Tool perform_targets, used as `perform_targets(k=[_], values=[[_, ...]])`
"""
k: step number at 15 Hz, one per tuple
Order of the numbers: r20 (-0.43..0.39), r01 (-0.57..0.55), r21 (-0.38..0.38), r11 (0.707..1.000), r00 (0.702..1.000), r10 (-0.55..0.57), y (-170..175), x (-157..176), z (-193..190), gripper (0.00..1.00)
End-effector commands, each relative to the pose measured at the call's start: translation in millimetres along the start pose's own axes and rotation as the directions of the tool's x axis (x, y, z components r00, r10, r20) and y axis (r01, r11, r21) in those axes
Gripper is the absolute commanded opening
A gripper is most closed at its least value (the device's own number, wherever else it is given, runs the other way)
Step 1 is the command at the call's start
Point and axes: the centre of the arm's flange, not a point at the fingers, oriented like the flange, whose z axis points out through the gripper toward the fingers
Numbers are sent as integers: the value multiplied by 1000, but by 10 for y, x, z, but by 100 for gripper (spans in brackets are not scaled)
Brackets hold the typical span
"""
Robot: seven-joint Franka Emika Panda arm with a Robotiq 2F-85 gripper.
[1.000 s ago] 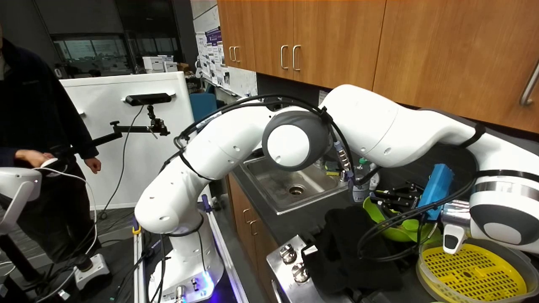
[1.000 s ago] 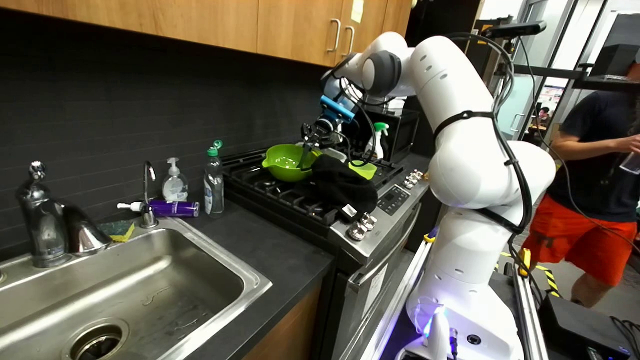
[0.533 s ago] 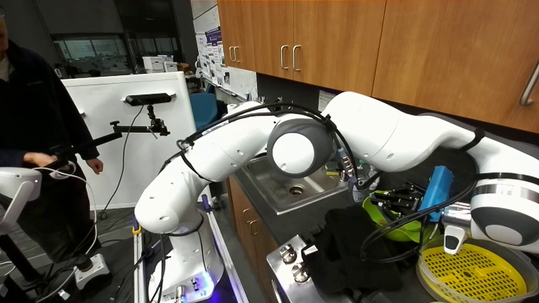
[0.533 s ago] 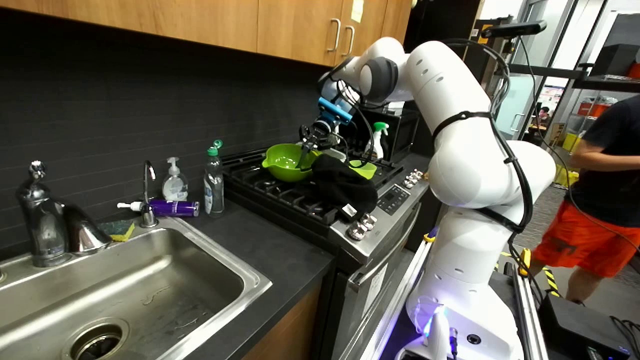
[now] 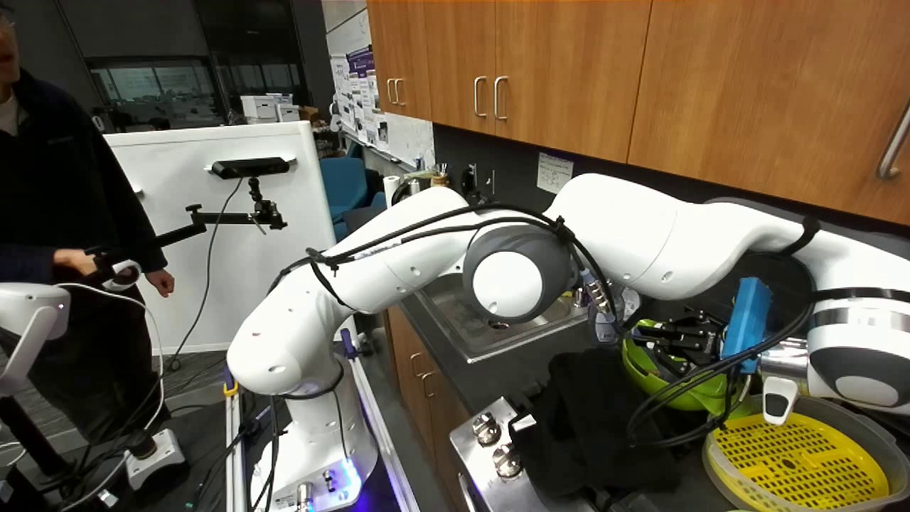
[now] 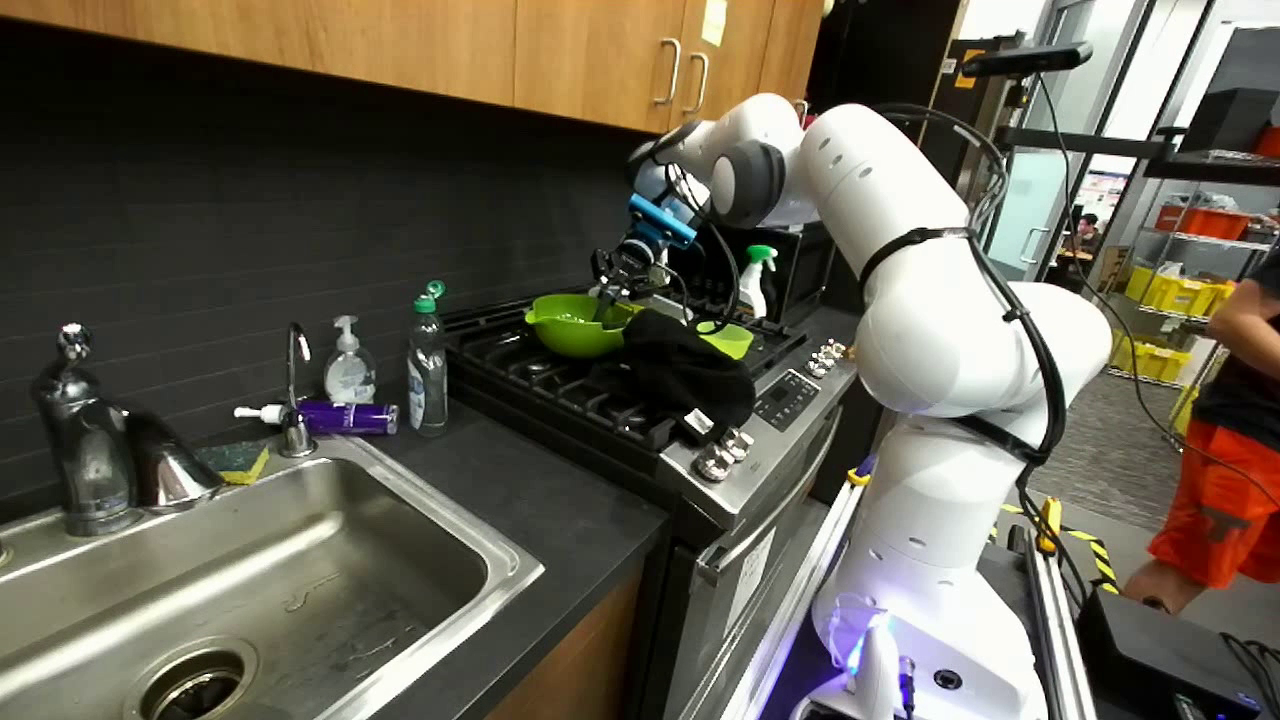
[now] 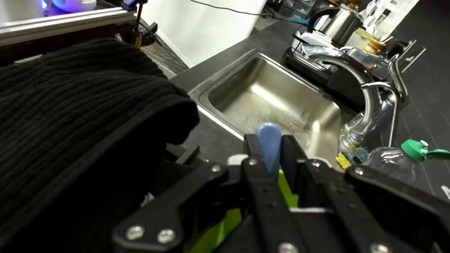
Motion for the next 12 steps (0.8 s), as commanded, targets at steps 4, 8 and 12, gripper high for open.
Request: perform_targets(k=[4,8,12], values=[[58,43,-48,998,997,-40,-306,-8,89,5],[84,59,-58,997,995,-54,-369,-63,176,5],[98,50,-49,998,994,-45,-290,-96,226,5]])
